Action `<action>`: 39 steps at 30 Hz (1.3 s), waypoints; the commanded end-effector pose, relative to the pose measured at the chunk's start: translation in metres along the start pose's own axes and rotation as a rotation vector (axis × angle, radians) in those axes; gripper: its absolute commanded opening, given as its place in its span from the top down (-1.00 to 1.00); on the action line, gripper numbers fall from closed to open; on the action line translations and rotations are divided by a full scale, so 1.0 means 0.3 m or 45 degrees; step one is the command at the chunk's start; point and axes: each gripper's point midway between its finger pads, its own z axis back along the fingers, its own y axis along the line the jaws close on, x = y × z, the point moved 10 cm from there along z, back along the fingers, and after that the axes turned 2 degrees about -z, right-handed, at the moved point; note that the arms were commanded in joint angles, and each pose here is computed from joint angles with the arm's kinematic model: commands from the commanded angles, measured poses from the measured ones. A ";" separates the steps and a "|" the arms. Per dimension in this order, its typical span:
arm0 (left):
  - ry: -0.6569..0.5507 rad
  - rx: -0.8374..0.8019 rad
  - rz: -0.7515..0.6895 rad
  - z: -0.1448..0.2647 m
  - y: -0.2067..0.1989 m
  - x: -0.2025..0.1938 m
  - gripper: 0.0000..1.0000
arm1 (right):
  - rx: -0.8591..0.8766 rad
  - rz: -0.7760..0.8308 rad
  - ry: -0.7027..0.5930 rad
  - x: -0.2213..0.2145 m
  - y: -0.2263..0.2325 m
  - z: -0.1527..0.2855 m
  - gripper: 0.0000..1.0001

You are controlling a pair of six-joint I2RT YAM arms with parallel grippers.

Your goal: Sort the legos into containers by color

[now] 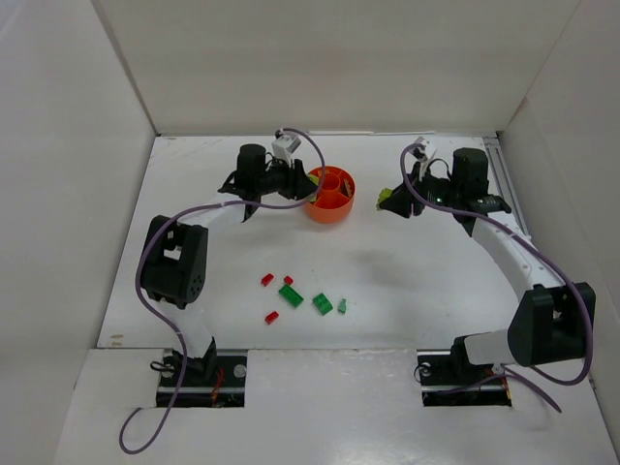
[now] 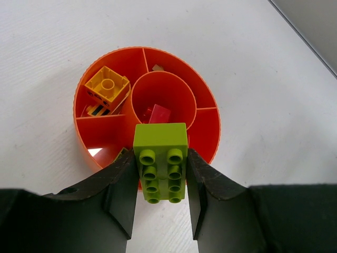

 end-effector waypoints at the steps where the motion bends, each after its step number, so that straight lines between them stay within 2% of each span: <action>1: -0.132 -0.028 -0.154 0.004 -0.020 0.111 1.00 | 0.016 0.086 -0.047 0.059 0.000 0.013 1.00; 17: -0.104 0.078 -0.205 -0.044 0.064 0.080 1.00 | 0.028 0.101 -0.041 0.070 0.005 0.018 1.00; 31: -0.126 0.100 -0.217 -0.052 0.072 0.099 1.00 | 0.053 0.094 -0.030 0.065 -0.002 0.009 1.00; 39: -0.136 0.098 -0.212 -0.033 0.055 0.106 0.56 | 0.068 0.087 -0.018 0.055 -0.005 0.004 1.00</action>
